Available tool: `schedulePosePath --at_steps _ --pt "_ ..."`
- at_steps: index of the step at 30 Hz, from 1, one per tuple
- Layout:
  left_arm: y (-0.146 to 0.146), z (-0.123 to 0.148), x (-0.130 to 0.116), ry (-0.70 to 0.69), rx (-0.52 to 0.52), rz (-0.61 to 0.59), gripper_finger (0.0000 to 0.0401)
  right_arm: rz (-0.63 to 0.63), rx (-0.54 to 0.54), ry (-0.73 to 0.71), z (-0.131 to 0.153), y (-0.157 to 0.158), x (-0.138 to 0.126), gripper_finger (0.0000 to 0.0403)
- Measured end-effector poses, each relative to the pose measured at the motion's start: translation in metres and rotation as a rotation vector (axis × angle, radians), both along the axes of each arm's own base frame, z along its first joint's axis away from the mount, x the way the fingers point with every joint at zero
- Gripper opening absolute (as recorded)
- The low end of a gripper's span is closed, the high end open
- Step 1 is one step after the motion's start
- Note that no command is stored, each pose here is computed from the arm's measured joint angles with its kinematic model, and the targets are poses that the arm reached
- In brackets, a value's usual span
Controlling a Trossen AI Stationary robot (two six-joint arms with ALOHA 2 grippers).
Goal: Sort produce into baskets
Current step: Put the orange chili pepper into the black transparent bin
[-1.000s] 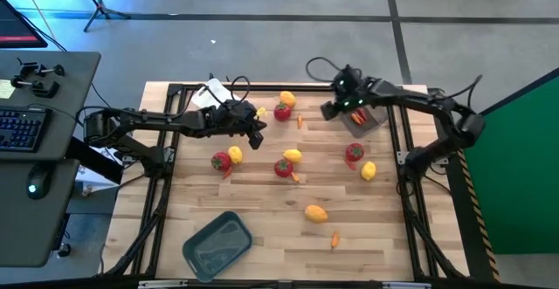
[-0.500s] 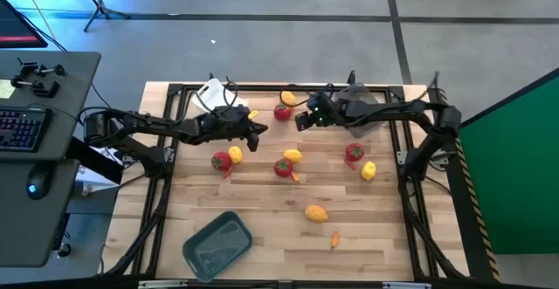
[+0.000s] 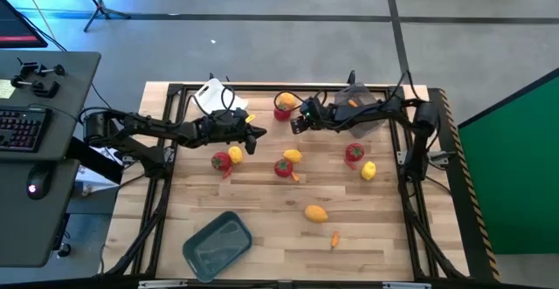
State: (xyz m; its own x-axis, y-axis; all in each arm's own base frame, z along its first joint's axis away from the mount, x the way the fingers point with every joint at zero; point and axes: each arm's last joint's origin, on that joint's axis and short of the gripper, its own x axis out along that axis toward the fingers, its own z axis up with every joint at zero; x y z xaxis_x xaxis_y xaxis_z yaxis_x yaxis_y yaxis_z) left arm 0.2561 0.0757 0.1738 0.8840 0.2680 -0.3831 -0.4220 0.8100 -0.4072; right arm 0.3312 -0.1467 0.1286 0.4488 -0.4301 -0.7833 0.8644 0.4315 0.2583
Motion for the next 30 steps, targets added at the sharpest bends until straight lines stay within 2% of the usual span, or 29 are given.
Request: schedulePosePath --at_steps 4,7,12,14,17,23,30 --pt "0.000 0.000 0.000 0.000 0.000 0.000 0.0000 -0.003 0.010 0.010 -0.008 -0.001 0.001 0.0197" --pt "0.000 0.000 0.000 0.005 -0.002 0.000 0.0000 0.000 0.010 0.017 -0.010 -0.001 0.002 0.0172" --pt "0.000 -0.001 0.000 0.006 -0.002 0.000 0.0000 0.028 0.018 0.024 -0.007 0.000 0.000 0.0094" --pt "0.000 -0.001 0.000 0.008 -0.002 0.000 0.0000 0.054 0.054 0.020 -0.004 0.002 -0.001 0.0060" --pt "0.000 -0.001 0.000 0.007 -0.002 0.000 0.0000 0.083 0.074 0.004 0.009 0.003 -0.005 0.0014" --pt "0.000 -0.001 0.000 0.007 -0.003 0.000 0.0000 0.125 0.046 -0.006 0.052 0.000 -0.026 0.0016" --pt "0.000 -0.001 0.000 0.009 0.005 -0.003 0.0000 0.117 -0.043 0.093 0.105 -0.004 -0.077 0.0003"
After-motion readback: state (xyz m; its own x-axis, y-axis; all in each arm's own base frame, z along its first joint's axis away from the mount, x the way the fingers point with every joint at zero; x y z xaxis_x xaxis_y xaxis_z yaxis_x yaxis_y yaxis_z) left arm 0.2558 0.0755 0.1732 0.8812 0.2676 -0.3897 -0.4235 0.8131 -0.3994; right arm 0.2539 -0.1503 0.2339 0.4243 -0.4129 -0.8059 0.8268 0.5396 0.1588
